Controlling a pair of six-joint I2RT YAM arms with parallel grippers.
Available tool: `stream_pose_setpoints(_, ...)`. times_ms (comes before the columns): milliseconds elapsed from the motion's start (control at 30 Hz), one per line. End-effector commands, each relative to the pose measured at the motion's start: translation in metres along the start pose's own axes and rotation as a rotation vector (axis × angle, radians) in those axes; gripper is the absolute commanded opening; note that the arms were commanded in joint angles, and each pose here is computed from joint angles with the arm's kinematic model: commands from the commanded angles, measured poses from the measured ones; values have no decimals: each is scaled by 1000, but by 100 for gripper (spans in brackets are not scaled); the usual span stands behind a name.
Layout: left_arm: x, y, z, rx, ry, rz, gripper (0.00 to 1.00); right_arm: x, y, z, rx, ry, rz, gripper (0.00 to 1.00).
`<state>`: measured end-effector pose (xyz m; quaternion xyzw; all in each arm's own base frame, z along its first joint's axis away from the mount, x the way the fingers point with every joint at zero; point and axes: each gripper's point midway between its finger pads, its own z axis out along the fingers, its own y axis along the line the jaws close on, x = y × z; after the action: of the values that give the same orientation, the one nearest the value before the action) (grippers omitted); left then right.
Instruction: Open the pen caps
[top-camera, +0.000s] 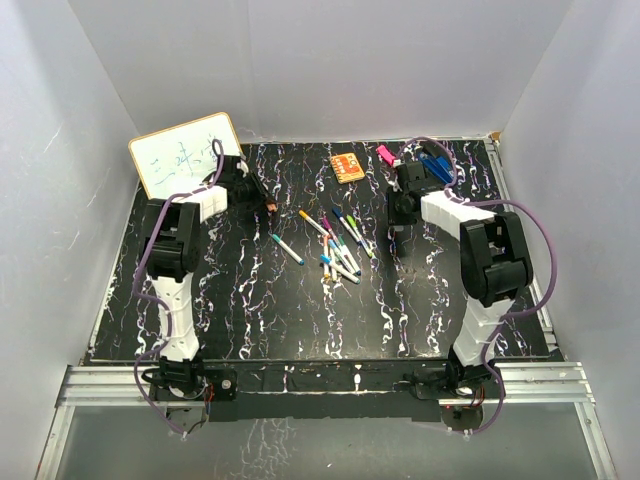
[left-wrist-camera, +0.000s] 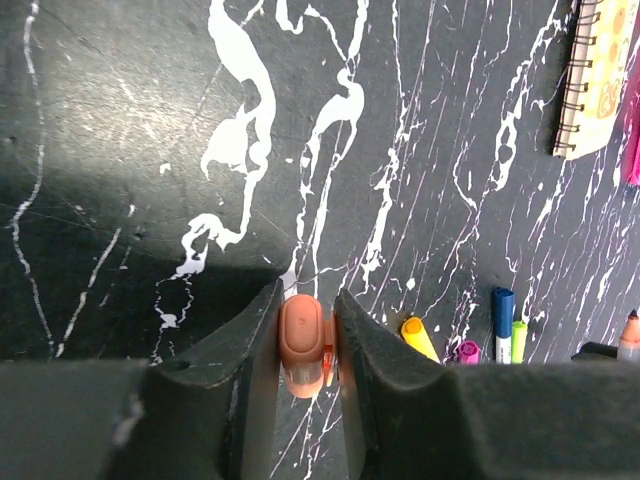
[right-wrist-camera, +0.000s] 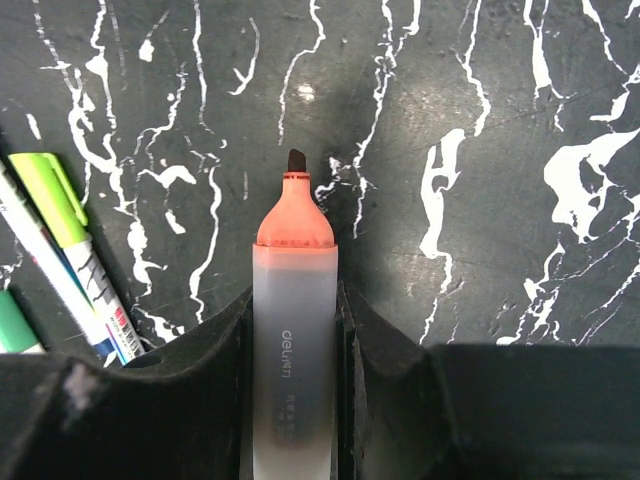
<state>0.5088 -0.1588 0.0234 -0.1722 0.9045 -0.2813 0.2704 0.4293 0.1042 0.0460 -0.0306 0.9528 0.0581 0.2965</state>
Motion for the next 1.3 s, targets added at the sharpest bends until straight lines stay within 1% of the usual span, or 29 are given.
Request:
stream_pose_setpoints(0,9,1,2,-10,33,-11,30,-35,-7,2,25,-88,13,0)
stream_pose_setpoints(67,10,2,0,-16,29,-9,37,-33,-10,6,36,-80,16,0)
stream_pose_setpoints(100,10,2,-2,-17,27,-8,39,-33,-12,8,45,-77,16,0)
stream_pose_setpoints(167,10,2,-4,-19,23,-9,41,-33,-14,12,57,-76,18,0)
stream_pose_setpoints(200,10,1,-6,-19,21,-11,44,-34,-16,14,67,-75,21,0)
stream_pose_setpoints(300,7,-5,-14,-9,7,-14,46,-37,-21,19,93,-73,27,0)
stream_pose_setpoints(433,-9,-23,-39,21,-64,-2,50,-39,-27,24,125,-58,45,1)
stream_pose_setpoints(500,-19,-37,-57,49,-118,9,52,-38,-29,25,129,-49,53,3)
stream_pose_setpoints(600,-30,-54,-87,81,-191,27,56,-34,-30,24,127,-34,60,10)
stream_pose_setpoints(667,-33,-62,-105,97,-227,35,58,-30,-29,23,125,-24,67,18)
stream_pose_setpoints(700,-33,-64,-113,107,-240,37,59,-28,-29,23,124,-17,72,27)
stream_pose_setpoints(733,-33,-69,-122,125,-255,40,60,-25,-29,23,121,-12,76,41)
stream_pose_setpoints(800,-30,-80,-137,179,-275,56,61,-22,-28,22,116,-7,81,53)
stream_pose_setpoints(967,-13,-97,-172,314,-328,69,67,-18,-26,23,105,-4,88,61)
stream_pose_setpoints(1033,-8,-102,-185,369,-358,66,72,-20,-25,22,99,-10,92,62)
stream_pose_setpoints(1067,-6,-106,-191,400,-373,63,78,-22,-24,22,98,-15,93,63)
stream_pose_setpoints(1133,-1,-111,-199,447,-383,58,84,-26,-24,21,97,-23,94,63)
stream_pose_setpoints(1267,5,-116,-206,487,-380,72,86,-31,-24,18,102,-31,91,63)
